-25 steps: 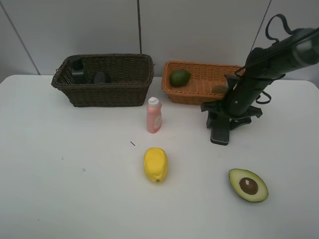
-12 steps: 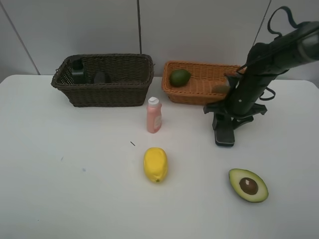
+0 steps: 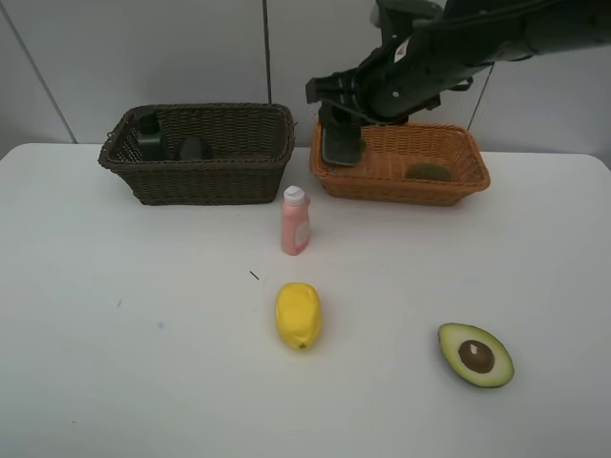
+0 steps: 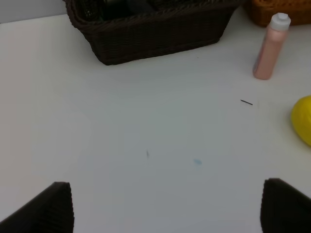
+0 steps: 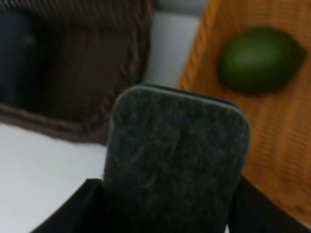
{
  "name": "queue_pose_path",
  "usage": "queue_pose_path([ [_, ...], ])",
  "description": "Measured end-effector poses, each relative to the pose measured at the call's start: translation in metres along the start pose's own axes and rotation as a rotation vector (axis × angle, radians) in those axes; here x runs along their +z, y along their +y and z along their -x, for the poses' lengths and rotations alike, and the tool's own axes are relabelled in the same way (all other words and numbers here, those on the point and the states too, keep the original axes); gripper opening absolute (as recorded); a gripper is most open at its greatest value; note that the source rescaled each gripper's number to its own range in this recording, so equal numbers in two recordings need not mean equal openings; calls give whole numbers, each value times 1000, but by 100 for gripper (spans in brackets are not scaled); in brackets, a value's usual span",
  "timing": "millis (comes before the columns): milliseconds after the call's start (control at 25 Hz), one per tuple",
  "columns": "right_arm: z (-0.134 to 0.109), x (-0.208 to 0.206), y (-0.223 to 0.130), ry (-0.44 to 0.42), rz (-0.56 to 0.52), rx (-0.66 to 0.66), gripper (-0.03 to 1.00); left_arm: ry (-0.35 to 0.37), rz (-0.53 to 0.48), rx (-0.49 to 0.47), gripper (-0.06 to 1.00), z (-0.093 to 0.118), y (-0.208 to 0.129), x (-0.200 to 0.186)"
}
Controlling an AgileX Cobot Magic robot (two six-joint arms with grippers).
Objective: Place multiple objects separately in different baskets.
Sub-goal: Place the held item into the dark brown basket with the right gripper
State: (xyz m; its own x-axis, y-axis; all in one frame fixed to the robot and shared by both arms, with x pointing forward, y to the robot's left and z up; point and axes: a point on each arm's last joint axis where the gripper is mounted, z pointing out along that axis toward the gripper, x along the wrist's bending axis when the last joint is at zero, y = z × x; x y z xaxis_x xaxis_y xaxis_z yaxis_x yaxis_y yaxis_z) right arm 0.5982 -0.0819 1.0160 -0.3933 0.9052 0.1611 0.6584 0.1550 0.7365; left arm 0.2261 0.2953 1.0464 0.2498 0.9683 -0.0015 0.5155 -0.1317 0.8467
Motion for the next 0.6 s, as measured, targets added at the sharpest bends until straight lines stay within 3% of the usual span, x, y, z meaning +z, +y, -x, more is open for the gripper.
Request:
queue_pose_path([
  [200,-30,51,34,73,154,-6,38,0,0,0,99,0,0,0],
  [400,-58,99,42,122,202,-29,38,0,0,0,99,0,0,0],
  [520,-63,123,38,125,185,-34,40,0,0,0,99,0,0,0],
  [600,-62,133,32,119,154,-30,63,0,0,0,99,0,0,0],
])
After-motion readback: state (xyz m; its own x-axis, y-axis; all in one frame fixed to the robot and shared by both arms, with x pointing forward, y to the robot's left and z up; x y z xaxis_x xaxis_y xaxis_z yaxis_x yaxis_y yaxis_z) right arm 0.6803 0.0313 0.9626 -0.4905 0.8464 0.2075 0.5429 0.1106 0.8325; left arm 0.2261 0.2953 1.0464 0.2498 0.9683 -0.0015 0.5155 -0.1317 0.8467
